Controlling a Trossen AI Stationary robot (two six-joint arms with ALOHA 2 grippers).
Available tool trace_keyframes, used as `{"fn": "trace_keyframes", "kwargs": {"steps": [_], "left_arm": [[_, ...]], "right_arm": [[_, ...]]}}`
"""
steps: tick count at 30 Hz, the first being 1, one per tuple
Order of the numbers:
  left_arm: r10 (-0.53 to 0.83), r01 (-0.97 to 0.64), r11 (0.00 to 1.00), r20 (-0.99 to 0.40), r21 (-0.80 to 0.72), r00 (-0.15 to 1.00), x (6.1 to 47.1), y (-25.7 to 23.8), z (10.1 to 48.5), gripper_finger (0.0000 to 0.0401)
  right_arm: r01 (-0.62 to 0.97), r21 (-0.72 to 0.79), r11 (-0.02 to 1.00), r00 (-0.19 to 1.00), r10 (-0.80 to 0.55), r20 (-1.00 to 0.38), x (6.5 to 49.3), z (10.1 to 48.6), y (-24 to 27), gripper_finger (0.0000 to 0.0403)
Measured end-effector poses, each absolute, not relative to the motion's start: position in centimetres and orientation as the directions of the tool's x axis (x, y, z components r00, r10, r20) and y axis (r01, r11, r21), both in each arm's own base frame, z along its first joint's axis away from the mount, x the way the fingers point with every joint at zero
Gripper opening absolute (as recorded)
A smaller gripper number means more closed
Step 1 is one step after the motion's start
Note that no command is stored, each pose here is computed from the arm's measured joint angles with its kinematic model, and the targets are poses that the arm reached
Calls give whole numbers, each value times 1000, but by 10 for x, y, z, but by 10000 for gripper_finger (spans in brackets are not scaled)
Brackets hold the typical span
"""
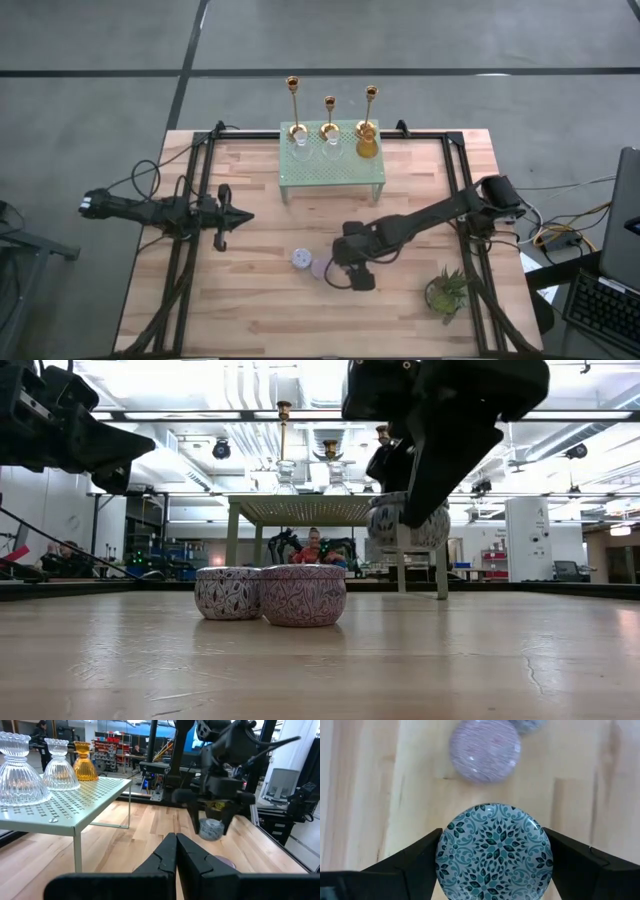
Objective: Pick & Place candle stick holders
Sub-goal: Put the blue patterned scented candle on the shelf
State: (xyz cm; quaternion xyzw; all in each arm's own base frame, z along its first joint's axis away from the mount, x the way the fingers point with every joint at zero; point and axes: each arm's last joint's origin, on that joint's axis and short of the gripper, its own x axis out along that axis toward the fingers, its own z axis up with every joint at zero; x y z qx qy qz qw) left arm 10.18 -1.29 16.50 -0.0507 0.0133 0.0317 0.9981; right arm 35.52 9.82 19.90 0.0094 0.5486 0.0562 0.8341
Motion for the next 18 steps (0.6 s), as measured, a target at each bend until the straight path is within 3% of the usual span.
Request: {"fn": "trace_keyframes", "kwargs": {"steps": [18], "left_arm": [[62, -65, 993, -31, -100, 998, 102, -13, 165, 10]], "right_arm": [[117, -11, 993, 450, -62, -891, 328, 259, 35, 303]]}}
